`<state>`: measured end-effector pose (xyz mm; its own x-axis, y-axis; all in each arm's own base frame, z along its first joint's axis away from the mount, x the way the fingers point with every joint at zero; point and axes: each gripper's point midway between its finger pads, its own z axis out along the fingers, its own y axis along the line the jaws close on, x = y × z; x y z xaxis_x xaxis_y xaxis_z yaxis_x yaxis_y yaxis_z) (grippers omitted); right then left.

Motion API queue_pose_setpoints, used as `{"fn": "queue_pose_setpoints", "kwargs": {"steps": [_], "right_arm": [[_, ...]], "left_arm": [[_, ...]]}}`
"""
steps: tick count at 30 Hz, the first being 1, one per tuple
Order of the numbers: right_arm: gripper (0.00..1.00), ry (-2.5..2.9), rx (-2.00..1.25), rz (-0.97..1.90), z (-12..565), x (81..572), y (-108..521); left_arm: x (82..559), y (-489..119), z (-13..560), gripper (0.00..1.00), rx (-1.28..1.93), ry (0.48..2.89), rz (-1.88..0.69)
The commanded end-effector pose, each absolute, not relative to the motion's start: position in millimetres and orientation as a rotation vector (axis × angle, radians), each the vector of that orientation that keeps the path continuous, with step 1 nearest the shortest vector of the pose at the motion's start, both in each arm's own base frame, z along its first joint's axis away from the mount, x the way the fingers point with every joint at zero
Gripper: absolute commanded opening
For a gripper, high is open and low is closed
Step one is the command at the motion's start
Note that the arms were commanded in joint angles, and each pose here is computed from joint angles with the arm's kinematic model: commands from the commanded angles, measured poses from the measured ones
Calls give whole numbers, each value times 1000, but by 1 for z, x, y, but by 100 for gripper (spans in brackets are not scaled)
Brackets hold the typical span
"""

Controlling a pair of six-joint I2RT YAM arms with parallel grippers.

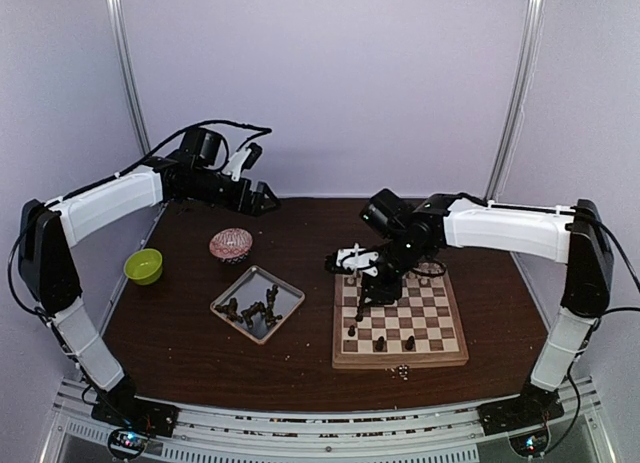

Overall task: Set up the chess pieces on the board
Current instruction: Pick up the king from the chessboard.

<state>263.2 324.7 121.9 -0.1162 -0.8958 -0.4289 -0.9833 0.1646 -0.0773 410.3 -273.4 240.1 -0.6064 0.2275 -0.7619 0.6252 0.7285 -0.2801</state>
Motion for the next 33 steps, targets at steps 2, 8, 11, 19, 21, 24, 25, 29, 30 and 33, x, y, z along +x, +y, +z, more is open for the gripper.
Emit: {"fn": "queue_pose_setpoints", "kwargs": {"steps": [2,8,11,19,21,24,25,29,30,33], "right_arm": [[50,2120,-1816,260,108,270,331],[50,2155,-1842,253,90,269,330],[47,2176,-1833,275,85,268,333],[22,2207,-1825,320,77,267,338],[12,2205,-1822,329,78,266,339],[3,2198,-1811,324,82,268,339],[2,2198,-1805,318,84,268,338],[0,2198,-1773,281,96,272,325],[0,2202,-1757,276,100,274,320],[0,2232,-1708,263,108,276,299]], "left_arm": [[424,-276,282,98,522,2039,-1073],[416,-277,308,98,482,1884,-1200],[411,-279,316,98,509,1855,-1229],[401,-296,321,98,566,1845,-1419],[398,-298,323,98,572,1835,-1435],[396,-300,321,98,581,1849,-1427],[397,-301,319,98,580,1861,-1426],[398,-302,316,98,583,1888,-1402],[399,-300,316,98,583,1896,-1375],[405,-288,310,98,577,1970,-1199]]}}
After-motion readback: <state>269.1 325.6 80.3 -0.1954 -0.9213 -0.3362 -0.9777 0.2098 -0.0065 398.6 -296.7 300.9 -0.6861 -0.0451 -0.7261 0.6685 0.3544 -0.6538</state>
